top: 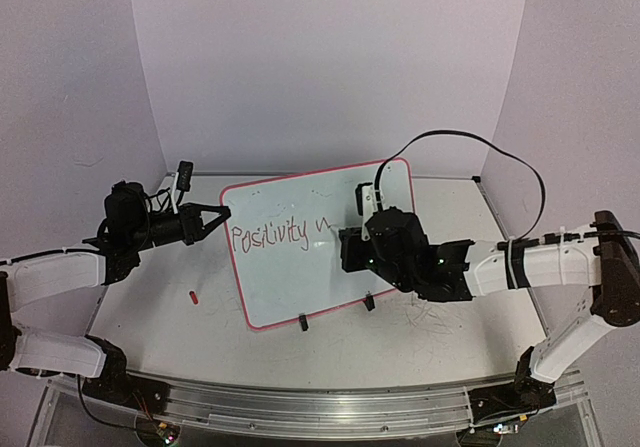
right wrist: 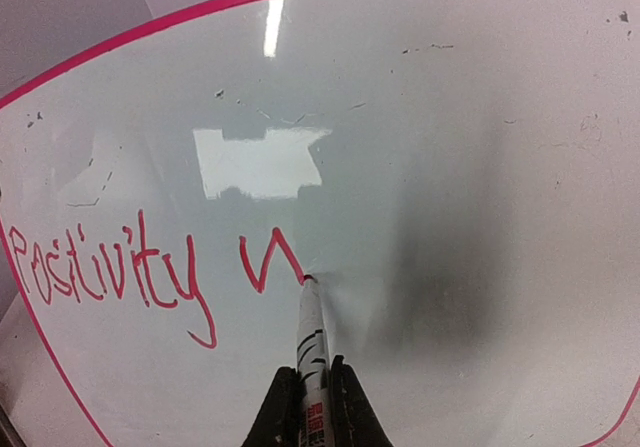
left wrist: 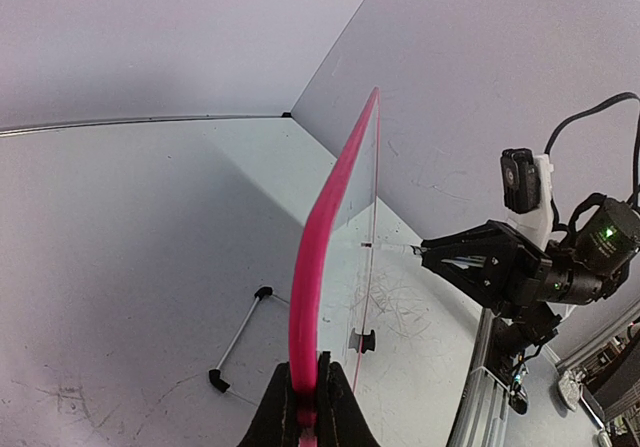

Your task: Write a sentence on the whiteboard

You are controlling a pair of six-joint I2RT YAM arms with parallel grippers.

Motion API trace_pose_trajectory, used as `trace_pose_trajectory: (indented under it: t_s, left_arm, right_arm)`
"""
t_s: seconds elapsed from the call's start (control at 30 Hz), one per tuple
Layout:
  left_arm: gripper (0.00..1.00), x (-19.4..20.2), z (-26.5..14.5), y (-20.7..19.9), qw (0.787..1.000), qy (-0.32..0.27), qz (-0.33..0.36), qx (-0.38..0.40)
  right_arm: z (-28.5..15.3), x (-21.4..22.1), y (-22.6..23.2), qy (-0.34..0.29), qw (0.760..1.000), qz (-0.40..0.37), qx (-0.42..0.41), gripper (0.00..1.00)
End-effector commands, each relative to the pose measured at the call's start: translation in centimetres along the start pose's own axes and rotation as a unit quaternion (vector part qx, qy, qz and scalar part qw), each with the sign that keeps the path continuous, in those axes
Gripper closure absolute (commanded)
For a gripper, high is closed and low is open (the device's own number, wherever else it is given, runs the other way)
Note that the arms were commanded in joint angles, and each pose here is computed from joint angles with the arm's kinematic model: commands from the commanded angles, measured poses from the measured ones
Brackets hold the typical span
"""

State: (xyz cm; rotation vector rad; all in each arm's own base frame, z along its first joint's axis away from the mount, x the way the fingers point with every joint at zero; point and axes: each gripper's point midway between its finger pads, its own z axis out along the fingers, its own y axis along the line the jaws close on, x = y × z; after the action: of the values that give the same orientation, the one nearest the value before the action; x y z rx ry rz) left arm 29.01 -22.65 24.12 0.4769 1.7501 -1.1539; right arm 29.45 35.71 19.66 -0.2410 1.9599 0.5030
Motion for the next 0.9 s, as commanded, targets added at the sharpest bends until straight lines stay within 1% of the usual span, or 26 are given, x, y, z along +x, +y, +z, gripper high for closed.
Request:
trace_pose_trajectory:
  t_s: [0.0, 0.23, 0.57, 0.7, 0.87]
  left_arm:
    - [1.00, -0.4, 0.2, -0.6, 0.999, -0.004, 0.038, 0.009]
    - [1.00, -0.4, 0.0, -0.7, 0.999, -0.006, 0.039, 0.009]
    - [1.00, -0.5, 0.1, -0.7, 0.999, -0.005, 0.040, 0.009]
    - [1.00, -0.5, 0.1, -0.7, 0.999, -0.005, 0.039, 0.010]
    - [1.00, -0.5, 0.1, -0.8, 0.999, -0.006, 0.039, 0.010]
  right_arm:
    - [0.7, -2.4, -0.4, -0.028, 0.999, -0.007, 0.024, 1.00]
    - [0.9, -2.6, -0.3, -0.027, 0.999, -0.007, 0.020, 1.00]
    - [-1.2, -3.9, -0.3, -0.038, 0.999, 0.013, -0.006, 1.00]
    - [-0.9, -4.7, 0.1, -0.046, 0.999, 0.010, -0.012, 1.00]
    - [0.0, -4.7, 0.7, -0.042, 0.999, 0.003, -0.014, 1.00]
